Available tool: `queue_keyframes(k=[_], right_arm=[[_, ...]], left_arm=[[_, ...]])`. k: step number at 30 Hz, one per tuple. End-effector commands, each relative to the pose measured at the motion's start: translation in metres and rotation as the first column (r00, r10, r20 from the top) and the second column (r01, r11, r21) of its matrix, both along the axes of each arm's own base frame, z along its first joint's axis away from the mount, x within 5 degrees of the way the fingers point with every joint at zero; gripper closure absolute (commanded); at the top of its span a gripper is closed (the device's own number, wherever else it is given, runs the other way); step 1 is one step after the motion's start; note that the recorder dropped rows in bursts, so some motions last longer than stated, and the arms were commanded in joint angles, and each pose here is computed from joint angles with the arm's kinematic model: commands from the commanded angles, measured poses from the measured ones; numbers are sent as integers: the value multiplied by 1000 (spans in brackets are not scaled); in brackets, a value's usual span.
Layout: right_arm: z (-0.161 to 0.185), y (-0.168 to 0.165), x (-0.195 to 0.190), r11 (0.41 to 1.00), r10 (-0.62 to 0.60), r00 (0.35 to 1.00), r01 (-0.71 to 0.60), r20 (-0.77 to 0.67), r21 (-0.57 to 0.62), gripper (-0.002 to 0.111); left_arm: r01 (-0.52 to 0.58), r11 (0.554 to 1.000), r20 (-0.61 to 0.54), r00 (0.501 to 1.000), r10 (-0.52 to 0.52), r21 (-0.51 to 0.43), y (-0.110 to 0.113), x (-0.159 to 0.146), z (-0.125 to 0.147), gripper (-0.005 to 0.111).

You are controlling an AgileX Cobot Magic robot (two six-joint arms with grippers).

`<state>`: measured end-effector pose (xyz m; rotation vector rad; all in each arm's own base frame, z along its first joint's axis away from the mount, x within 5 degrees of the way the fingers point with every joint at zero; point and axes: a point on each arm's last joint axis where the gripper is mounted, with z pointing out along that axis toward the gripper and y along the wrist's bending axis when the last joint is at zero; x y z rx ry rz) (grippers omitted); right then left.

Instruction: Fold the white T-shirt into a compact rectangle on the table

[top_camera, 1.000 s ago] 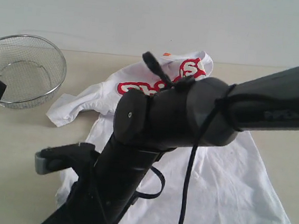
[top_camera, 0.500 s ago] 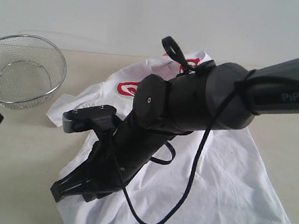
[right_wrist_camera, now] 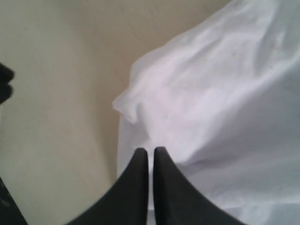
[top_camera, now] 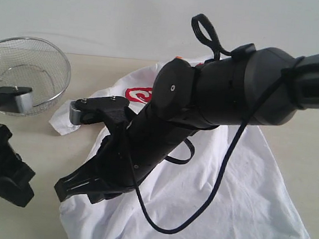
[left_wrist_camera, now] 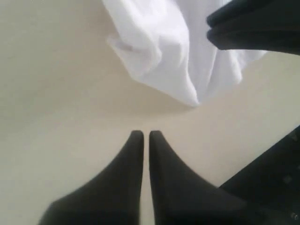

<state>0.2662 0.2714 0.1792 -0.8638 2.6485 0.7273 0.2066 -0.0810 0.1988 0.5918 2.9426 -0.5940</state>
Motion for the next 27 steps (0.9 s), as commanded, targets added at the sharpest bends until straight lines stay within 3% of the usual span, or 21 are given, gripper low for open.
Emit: queue_keyframes(k=[1, 6, 11, 19, 27], right_arm=[[4, -2, -1, 1000, 14, 1000, -14, -5, -3, 108], [4, -2, -2, 1000, 17, 1000, -17, -11, -5, 108], [4, -3, -3, 1000, 27, 999, -28, -24, -9, 108], [4, -3, -4, 999, 33, 999, -33, -29, -11, 108], [4, -3, -3, 999, 30, 999, -30, -21, -10, 108]], left_arm=[[-50, 998, -45, 998, 51, 27, -3, 18, -28, 102], [-115, 993, 10, 993, 114, 24, -5, 35, -50, 102], [-84, 994, 67, 994, 88, -70, -15, 49, -60, 102], [-69, 990, 1, 998, 70, -119, -25, 66, -65, 102], [-20, 993, -78, 997, 11, -115, -39, 58, -81, 102]])
